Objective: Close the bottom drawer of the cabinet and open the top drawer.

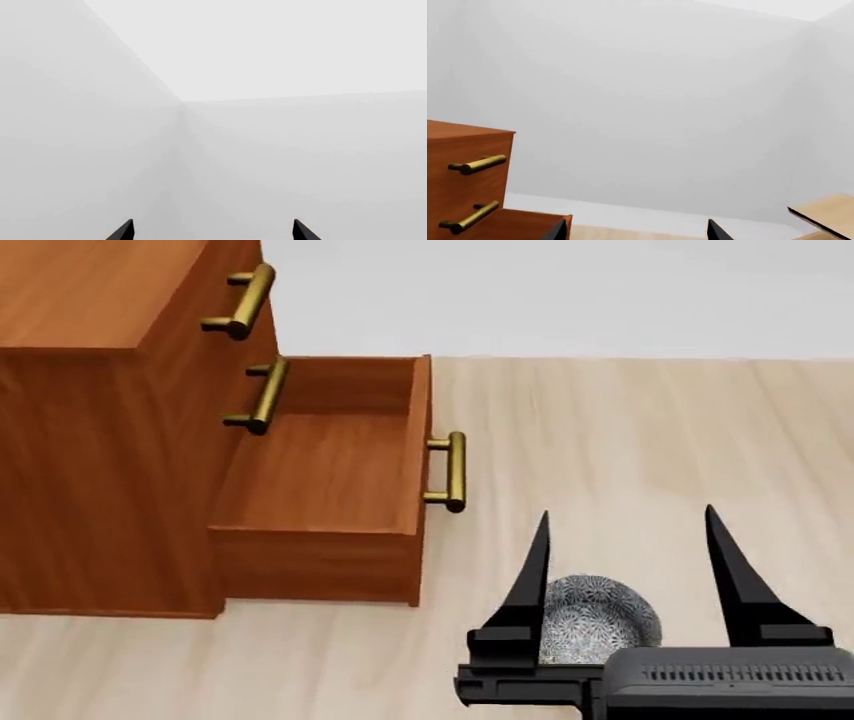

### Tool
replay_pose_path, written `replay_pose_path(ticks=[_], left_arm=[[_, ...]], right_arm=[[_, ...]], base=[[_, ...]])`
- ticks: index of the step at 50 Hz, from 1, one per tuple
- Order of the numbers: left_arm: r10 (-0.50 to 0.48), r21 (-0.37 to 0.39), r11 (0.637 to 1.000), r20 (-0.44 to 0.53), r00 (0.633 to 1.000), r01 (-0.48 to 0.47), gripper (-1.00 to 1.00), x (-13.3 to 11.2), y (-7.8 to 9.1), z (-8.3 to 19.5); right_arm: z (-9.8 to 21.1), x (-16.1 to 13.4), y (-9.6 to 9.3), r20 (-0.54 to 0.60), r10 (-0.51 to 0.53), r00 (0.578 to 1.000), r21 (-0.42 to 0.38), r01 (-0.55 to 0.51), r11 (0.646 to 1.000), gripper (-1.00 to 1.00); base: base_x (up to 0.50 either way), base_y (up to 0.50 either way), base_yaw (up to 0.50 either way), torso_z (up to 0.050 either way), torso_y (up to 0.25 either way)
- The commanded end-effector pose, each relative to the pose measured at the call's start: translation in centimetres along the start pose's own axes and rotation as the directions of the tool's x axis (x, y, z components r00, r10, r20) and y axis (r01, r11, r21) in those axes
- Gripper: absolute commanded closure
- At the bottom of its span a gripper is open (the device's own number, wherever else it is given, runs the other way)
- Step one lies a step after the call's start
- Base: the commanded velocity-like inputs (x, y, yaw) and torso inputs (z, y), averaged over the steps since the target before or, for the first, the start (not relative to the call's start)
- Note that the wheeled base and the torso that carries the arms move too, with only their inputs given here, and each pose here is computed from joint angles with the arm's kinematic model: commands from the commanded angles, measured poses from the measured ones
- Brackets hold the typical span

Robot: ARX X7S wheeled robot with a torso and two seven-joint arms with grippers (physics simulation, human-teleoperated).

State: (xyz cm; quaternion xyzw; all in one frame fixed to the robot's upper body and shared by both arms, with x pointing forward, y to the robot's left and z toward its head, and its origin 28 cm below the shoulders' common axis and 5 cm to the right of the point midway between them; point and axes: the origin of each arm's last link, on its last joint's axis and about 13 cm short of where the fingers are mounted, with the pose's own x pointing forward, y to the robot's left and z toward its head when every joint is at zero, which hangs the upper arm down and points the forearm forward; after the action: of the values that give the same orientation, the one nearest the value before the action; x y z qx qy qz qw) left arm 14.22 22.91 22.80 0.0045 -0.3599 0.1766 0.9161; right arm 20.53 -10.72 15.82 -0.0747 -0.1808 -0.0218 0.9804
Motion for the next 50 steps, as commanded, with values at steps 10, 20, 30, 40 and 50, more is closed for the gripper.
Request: replay_pose_path(ticks=[10,20,30,40,50], left_arm=[[0.039,-0.012,0.999,0.114,0.993,-0.037,-1.00,0.0,1.1,0.3],[0.093,-0.063,0.995,0.232,0.968,-0.080,-1.00,-1.6,2.4,0.5],[0.074,-0.048,0.997,0.235,0.969,-0.064,-1.00,-1.4,2.3,0.5],[0.066,-0.040,0.998,0.230,0.971,-0.058,-1.00,-1.2,2.3,0.5],[0.056,-0.034,0.998,0.221,0.974,-0.050,-1.00,-1.2,2.2,0.4]], right_arm=[[0.5,0.0,-0.1,0.012,0.003,1.000,-0.007,-0.003,1.000,-1.00],[0.6,-0.2,-0.7,0.008,-0.017,1.000,-0.015,0.018,1.000,-1.00],[0.7,-0.1,-0.5,0.015,-0.013,1.000,-0.008,0.013,1.000,-1.00],[0.7,0.0,-0.6,0.015,-0.019,1.000,-0.003,0.019,1.000,-1.00],[0.8,0.1,-0.9,-0.008,-0.040,0.999,0.028,0.041,0.999,-1.00]], base=[[0.24,0.36,0.00,0.000,0.000],[0.24,0.36,0.00,0.000,0.002],[0.24,0.36,0.00,0.000,0.000],[0.24,0.36,0.00,0.000,0.000],[0.24,0.34,0.00,0.000,0.001]])
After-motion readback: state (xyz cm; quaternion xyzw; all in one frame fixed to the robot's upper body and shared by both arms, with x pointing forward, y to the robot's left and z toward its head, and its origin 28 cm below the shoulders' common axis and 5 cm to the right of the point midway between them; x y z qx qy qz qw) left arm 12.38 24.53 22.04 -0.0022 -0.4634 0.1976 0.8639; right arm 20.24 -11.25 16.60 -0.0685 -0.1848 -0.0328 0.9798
